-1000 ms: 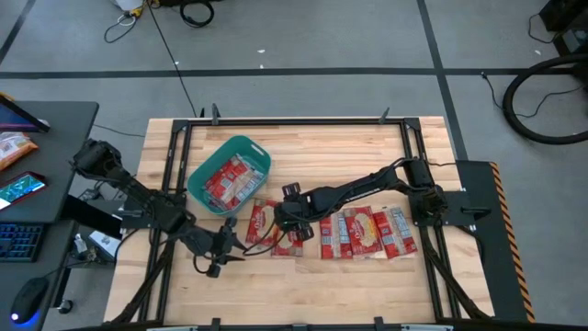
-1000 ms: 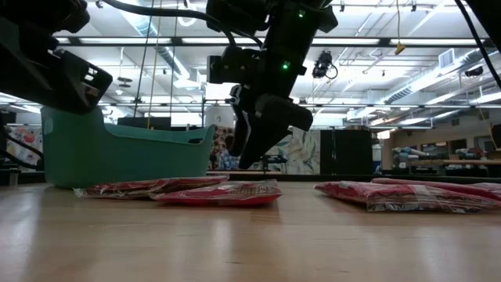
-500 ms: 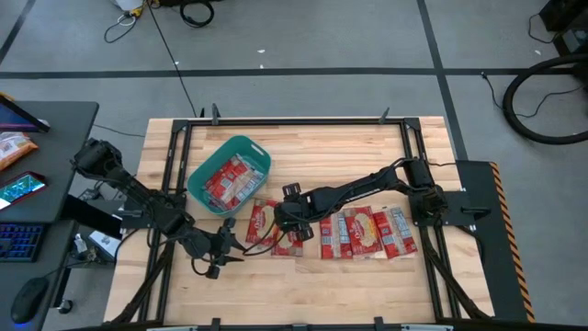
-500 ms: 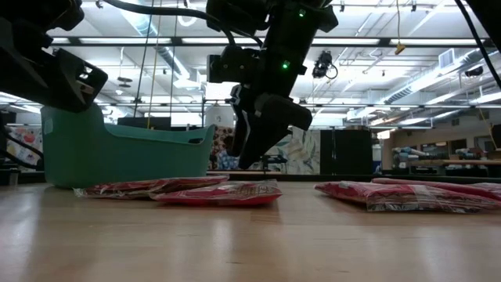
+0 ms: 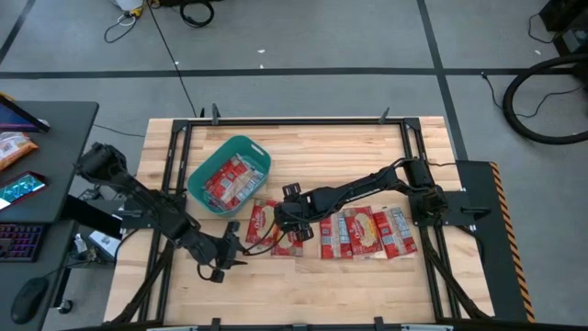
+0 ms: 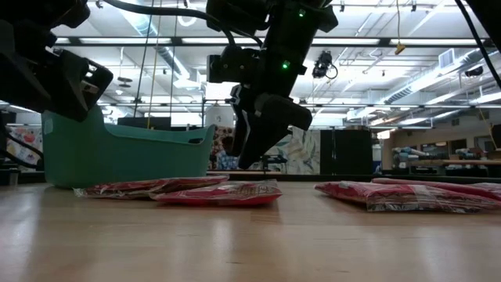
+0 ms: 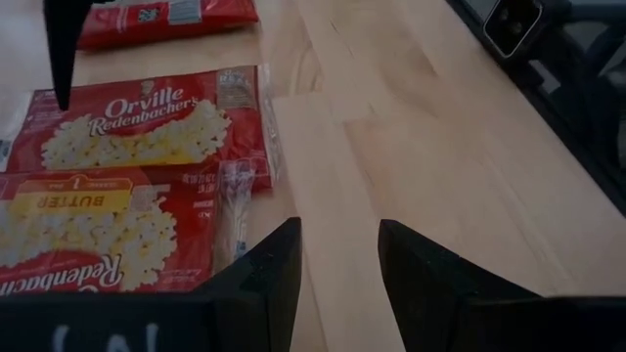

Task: Sort popcorn bags into baskets
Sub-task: Put the red popcorn bag into the green bin

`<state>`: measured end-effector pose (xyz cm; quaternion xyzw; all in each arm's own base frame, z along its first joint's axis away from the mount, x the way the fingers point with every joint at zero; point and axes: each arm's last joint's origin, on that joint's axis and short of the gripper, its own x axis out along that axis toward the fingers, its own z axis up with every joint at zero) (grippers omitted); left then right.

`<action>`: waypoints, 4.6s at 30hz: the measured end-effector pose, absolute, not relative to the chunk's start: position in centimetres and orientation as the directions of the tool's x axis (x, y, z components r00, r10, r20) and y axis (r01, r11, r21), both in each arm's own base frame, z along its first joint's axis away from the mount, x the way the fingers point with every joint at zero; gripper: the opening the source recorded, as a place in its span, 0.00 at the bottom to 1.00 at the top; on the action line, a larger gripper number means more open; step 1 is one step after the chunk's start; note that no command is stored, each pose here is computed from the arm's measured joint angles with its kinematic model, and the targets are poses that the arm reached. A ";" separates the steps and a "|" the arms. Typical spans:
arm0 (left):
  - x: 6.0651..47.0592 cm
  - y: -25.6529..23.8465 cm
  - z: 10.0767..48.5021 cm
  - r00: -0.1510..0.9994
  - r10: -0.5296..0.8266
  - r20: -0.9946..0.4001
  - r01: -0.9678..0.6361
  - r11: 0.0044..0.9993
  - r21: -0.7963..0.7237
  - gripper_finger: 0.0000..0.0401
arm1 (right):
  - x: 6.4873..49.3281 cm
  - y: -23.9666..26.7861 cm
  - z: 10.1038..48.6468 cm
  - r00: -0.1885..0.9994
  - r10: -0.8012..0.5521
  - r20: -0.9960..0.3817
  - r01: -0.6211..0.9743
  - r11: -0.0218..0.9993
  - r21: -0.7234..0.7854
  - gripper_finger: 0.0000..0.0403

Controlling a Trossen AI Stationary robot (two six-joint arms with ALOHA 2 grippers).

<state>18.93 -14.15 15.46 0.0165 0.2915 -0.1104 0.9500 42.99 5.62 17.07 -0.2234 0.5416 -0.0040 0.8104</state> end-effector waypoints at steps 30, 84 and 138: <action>18.1 -15.2 15.0 0.751 -0.236 -0.616 0.196 0.971 -0.133 0.35 | 43.3 7.8 17.2 0.488 -0.195 -0.851 -0.202 0.923 -0.328 0.58; 21.0 -15.3 11.2 0.707 0.080 -0.703 -0.050 0.997 0.063 0.35 | 43.3 4.6 12.8 0.681 -0.068 -0.729 -0.481 0.709 -0.516 0.52; 20.3 -16.6 16.5 0.663 0.252 -0.705 -0.074 0.959 0.274 0.35 | 43.2 11.1 13.9 0.791 -0.022 -0.612 -0.381 0.765 -0.520 0.27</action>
